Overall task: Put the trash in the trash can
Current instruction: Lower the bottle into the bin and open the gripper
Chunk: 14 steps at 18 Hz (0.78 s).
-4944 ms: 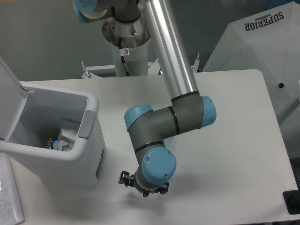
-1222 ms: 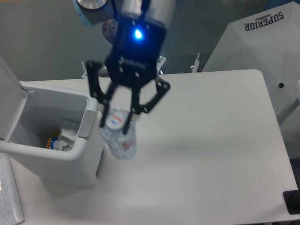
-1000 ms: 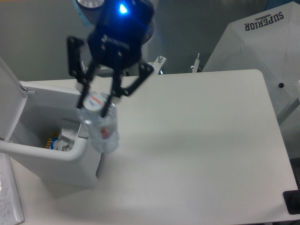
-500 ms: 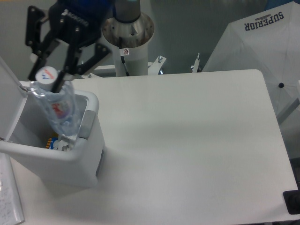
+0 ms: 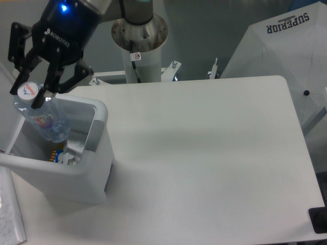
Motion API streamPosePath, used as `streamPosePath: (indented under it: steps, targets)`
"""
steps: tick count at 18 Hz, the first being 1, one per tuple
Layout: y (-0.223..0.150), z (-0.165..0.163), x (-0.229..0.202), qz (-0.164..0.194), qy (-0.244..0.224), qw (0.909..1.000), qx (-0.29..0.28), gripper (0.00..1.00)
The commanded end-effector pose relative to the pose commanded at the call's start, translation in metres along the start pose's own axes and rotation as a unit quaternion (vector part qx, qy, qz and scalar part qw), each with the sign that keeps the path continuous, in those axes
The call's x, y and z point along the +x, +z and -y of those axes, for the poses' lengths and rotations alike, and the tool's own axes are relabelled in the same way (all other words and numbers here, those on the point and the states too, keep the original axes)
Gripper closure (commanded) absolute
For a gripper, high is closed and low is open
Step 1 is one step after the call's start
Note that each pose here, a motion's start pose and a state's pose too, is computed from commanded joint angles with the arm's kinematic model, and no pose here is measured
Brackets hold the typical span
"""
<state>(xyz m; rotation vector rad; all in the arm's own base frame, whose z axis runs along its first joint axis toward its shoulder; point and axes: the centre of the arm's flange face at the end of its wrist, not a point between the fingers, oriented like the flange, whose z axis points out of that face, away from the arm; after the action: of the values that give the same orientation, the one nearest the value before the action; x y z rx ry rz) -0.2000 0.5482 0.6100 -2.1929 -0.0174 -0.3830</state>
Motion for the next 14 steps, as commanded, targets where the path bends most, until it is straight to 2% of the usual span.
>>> streamPosePath:
  steps: [4, 6, 7, 10, 11, 14]
  targets:
    - [0.012, -0.015, -0.005, -0.006, 0.003, 0.9999, -0.012, 0.85]
    - [0.017, -0.023, -0.007, -0.009, 0.010, 0.9997, -0.018, 0.72]
    - [0.018, -0.026, -0.008, -0.010, 0.013, 0.9997, -0.020, 0.63]
    - [0.022, -0.032, -0.009, -0.012, 0.014, 0.9995, -0.025, 0.10]
    - [0.022, -0.033, -0.010, -0.011, 0.013, 0.9995, -0.026, 0.01]
    - [0.023, -0.036, -0.010, -0.011, 0.012, 0.9995, -0.028, 0.00]
